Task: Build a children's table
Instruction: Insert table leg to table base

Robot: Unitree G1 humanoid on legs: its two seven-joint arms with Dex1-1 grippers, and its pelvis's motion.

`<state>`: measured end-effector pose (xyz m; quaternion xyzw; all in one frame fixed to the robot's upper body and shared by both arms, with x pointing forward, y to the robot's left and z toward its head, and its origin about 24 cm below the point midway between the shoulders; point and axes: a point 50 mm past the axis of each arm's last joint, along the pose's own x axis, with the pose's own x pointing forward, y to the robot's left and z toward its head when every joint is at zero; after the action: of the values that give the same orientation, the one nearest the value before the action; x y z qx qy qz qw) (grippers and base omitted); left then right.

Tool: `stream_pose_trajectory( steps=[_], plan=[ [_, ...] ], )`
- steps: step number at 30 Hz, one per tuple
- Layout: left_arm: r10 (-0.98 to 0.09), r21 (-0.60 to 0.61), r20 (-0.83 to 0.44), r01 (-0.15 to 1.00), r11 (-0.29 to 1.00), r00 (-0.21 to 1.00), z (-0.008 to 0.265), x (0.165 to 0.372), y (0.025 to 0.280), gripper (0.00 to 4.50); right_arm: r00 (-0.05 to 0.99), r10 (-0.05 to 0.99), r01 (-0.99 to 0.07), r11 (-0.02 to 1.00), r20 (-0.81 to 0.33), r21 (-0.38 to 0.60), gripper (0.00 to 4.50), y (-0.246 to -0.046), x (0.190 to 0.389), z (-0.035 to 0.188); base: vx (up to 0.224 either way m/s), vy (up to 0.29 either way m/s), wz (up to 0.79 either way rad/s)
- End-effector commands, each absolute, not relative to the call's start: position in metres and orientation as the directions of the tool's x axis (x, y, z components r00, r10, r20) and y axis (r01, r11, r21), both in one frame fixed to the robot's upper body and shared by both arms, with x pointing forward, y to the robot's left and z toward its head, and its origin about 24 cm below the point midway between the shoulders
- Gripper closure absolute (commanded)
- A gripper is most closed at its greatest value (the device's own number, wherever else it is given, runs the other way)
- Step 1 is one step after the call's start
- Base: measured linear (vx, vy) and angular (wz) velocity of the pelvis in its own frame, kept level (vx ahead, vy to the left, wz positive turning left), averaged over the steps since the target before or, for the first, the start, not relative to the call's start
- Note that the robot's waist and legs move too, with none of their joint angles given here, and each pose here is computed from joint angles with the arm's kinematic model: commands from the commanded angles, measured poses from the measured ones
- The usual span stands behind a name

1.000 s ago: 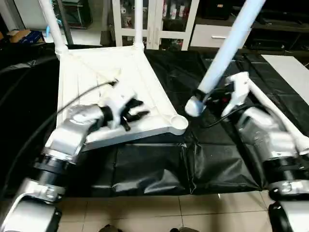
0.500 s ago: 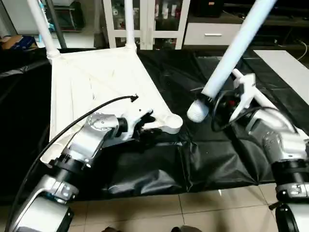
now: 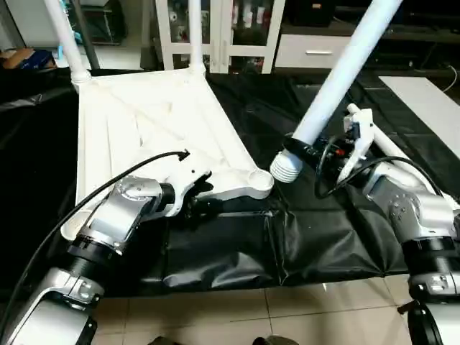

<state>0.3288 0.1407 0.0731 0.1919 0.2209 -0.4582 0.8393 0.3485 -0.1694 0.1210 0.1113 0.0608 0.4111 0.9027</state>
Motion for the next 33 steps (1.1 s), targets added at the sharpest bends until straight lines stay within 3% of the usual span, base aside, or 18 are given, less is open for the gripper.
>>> stream_pose_trajectory(
  steps=[1, 9, 24, 33],
  plan=[
    [-0.685, 0.128, -0.552, 0.86, 0.495, 0.476, 0.071, 0.33, 0.137, 2.34, 0.66, 0.752, -0.73, 0.644, -0.009, 0.229, 2.66, -0.167, 0.352, 0.124, 0.0, 0.0, 0.0],
    [-0.674, 0.168, -0.547, 0.854, 0.492, 0.496, 0.078, 0.342, 0.129, 2.95, 0.642, 0.766, -0.748, 0.619, 0.024, 0.24, 2.66, -0.152, 0.359, 0.129, 0.0, 0.0, 0.0],
    [-0.662, 0.125, -0.68, 0.94, 0.318, 0.315, 0.056, 0.332, 0.119, 4.02, 0.701, 0.713, -0.707, 0.689, 0.026, 0.157, 2.66, -0.179, 0.356, 0.138, 0.0, 0.0, 0.0],
    [-0.632, 0.09, -0.718, 0.94, 0.331, 0.291, 0.048, 0.324, 0.13, 4.49, 0.742, 0.67, -0.656, 0.721, 0.019, 0.221, 2.66, -0.176, 0.363, 0.122, 0.0, 0.0, 0.0]
  ],
)
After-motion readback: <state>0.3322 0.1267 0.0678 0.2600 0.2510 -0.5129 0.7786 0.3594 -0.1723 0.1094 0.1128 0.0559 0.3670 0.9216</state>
